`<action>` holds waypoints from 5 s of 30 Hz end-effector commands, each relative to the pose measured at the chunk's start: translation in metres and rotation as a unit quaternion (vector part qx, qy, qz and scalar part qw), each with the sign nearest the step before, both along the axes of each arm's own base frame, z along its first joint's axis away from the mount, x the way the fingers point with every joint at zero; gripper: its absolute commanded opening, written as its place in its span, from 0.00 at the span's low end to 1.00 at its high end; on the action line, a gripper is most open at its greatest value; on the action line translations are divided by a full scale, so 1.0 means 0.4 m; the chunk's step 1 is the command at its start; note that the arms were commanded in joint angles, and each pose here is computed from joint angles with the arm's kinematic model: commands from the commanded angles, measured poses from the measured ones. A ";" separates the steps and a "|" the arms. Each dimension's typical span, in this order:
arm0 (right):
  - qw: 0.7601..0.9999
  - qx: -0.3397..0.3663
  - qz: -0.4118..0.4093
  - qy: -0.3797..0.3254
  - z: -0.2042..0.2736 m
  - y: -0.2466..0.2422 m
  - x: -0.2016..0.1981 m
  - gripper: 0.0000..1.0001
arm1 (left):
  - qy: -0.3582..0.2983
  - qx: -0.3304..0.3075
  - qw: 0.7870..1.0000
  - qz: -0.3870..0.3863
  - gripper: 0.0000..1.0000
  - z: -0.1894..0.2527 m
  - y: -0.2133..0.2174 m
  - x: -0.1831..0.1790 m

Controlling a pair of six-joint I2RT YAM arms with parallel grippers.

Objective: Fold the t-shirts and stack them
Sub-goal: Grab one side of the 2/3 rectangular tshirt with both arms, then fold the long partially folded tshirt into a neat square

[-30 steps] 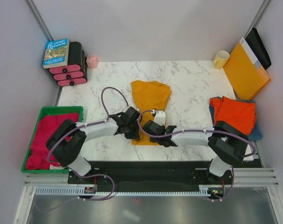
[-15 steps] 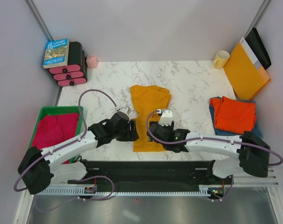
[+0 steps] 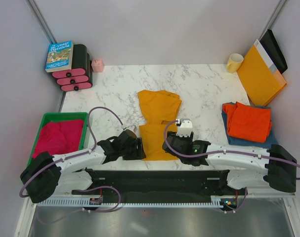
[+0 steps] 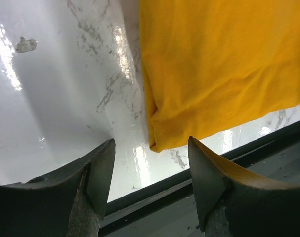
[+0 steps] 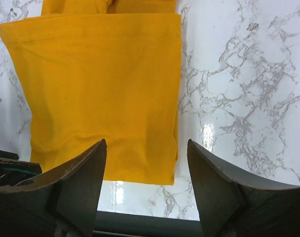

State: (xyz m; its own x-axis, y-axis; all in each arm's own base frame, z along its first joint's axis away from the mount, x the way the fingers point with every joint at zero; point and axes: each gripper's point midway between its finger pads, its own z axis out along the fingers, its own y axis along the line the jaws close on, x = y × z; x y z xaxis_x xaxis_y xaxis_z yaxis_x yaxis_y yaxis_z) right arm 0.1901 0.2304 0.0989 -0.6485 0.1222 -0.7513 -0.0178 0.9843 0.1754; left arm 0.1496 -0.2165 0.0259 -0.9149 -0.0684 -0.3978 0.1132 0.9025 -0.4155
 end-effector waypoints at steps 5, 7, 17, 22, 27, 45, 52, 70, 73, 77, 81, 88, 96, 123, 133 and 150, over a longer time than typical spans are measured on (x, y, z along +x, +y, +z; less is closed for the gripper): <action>1.000 0.002 -0.018 -0.006 0.002 -0.030 -0.011 0.73 | 0.015 -0.006 1.000 0.021 0.62 -0.019 -0.019 -0.004; 1.000 0.003 -0.018 -0.002 -0.004 -0.034 -0.017 0.73 | 0.024 0.014 0.999 0.020 0.57 -0.024 -0.014 -0.014; 1.000 0.008 -0.019 0.006 -0.024 -0.048 -0.031 0.73 | 0.065 0.099 0.993 0.017 0.23 -0.084 0.014 -0.055; 0.999 0.028 -0.002 0.032 -0.055 -0.028 -0.061 0.72 | 0.060 0.099 0.993 0.019 0.09 -0.080 0.014 -0.056; 0.997 0.043 0.015 0.059 -0.106 0.000 -0.108 0.71 | 0.054 0.098 0.994 0.022 0.02 -0.075 0.017 -0.054; 0.996 0.017 -0.048 0.067 -0.214 -0.051 -0.111 0.66 | 0.045 0.096 0.994 0.008 0.02 -0.062 0.017 -0.054; 0.993 0.016 -0.055 0.107 -0.259 -0.063 -0.153 0.26 | 0.040 0.097 0.994 0.004 0.02 -0.059 0.022 -0.055; 1.000 -0.001 0.006 -0.028 -0.038 0.043 -0.177 0.00 | -0.047 0.041 0.998 -0.004 0.02 0.123 0.007 -0.015; 0.998 0.000 0.002 -0.061 0.014 0.047 -0.152 0.00 | -0.069 0.038 0.997 -0.005 0.02 0.167 -0.001 0.005; 0.996 -0.001 -0.014 -0.089 0.076 0.040 -0.112 0.00 | -0.105 0.030 0.994 -0.005 0.02 0.239 -0.022 0.043; 0.993 0.009 -0.038 -0.110 0.144 0.029 -0.063 0.00 | -0.137 0.022 0.990 -0.003 0.02 0.307 -0.044 0.079; 0.986 -0.020 -0.092 -0.134 0.230 -0.035 0.072 0.00 | -0.185 0.036 0.982 -0.003 0.02 0.391 -0.096 0.161; 0.981 -0.044 -0.126 -0.137 0.284 -0.077 0.297 0.00 | -0.222 0.053 0.973 0.022 0.02 0.452 -0.133 0.330; 0.980 -0.052 -0.165 -0.095 0.149 -0.093 0.818 0.00 | -0.202 0.087 0.972 0.083 0.02 0.372 -0.132 0.834; 0.988 -0.033 -0.138 -0.062 0.019 -0.075 0.969 0.00 | -0.174 0.071 0.976 0.106 0.02 0.265 -0.120 0.986; 0.987 0.045 -0.094 -0.118 0.164 -0.037 0.917 0.67 | -0.217 0.031 0.963 0.158 0.46 0.374 -0.102 0.970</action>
State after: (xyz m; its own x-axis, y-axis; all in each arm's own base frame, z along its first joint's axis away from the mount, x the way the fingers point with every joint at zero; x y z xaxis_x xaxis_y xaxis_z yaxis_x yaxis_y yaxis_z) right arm 0.5716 0.1944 0.0988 -0.5136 0.2378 -0.8244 0.1910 0.9684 0.1603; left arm 0.5406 -0.2436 0.1104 -0.6966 -0.2087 -0.6864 -0.0615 0.9706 -0.2327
